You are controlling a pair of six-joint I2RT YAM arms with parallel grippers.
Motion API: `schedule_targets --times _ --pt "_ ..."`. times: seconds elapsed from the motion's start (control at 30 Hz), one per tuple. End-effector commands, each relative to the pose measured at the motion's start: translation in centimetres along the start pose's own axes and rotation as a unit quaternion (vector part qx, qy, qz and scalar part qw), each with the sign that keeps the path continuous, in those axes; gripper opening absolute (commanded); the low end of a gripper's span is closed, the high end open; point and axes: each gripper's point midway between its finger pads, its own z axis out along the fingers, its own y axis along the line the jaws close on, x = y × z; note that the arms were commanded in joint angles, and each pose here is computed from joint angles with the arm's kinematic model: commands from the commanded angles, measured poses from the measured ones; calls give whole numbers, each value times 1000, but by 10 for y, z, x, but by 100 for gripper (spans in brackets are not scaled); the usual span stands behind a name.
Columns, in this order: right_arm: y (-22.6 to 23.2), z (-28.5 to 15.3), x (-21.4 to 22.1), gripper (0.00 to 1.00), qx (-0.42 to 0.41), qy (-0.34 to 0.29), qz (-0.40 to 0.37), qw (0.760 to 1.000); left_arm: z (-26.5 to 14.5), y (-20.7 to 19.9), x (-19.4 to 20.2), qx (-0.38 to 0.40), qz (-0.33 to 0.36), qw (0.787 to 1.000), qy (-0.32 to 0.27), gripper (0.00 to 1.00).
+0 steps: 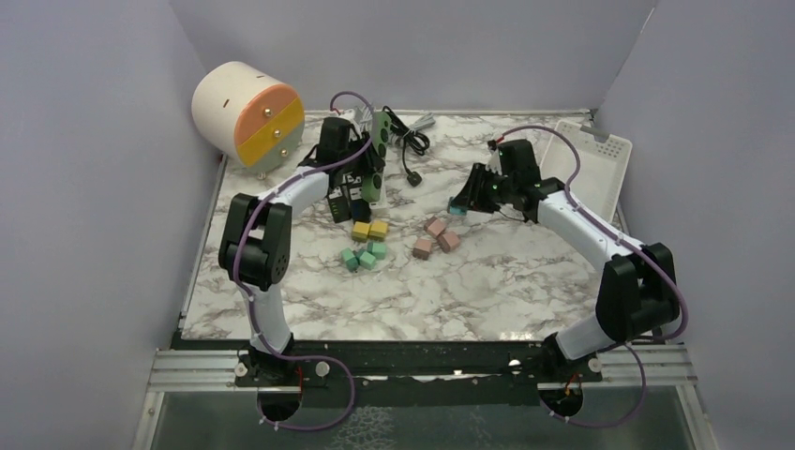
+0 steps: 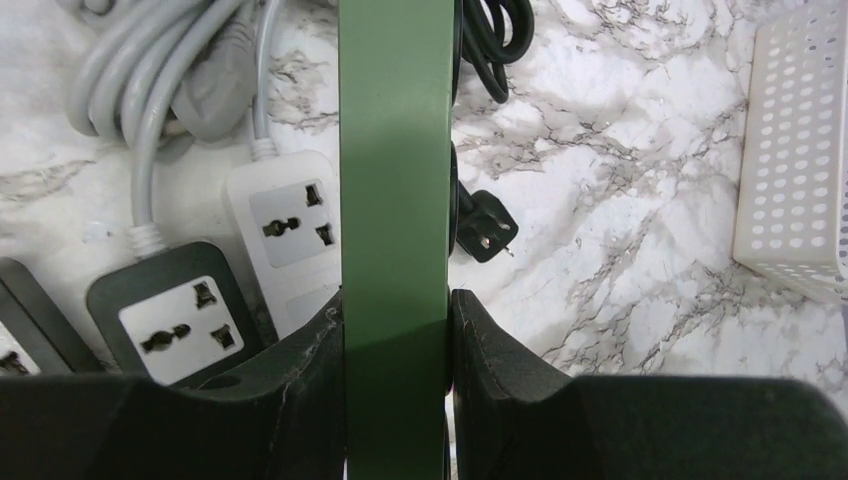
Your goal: Pull the plug off the socket
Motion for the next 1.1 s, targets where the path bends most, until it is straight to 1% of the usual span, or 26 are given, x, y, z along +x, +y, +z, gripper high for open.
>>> schedule_targets --times 0.0,0.1,0.2,0.27,0.37,0.43,0.53,0.7,0.83,0.93,1.07 --pt "10 -13 31 1 -35 24 -38 998 -3 15 -39 8 28 999 -16 3" --pt "-2 -17 60 1 -14 48 -37 998 -3 37 -41 -11 20 1000 -10 16" --pt "-10 -23 84 1 -16 63 -23 998 -5 49 -45 -26 21 999 -12 25" --pt "-14 -24 98 1 -22 73 -15 997 -7 53 -47 -32 24 999 -11 29" --pt "-21 -21 117 1 -22 95 -2 995 -8 61 -48 -43 27 999 -2 32" --pt "-24 -17 127 1 -26 106 1 994 -10 65 -51 -48 27 998 0 37" --pt "-29 -10 139 1 -24 120 6 993 -14 66 -54 -46 30 998 1 46" --pt "-37 2 153 1 -21 140 7 990 -20 66 -56 -43 36 998 1 55" --pt "-37 12 160 8 -28 151 4 988 -23 70 -56 -47 37 998 1 60" --pt "-33 20 161 15 -30 156 2 987 -27 72 -60 -48 35 998 1 69" --pt "-24 31 164 25 -33 158 -7 987 -40 79 -67 -59 30 998 -8 74"
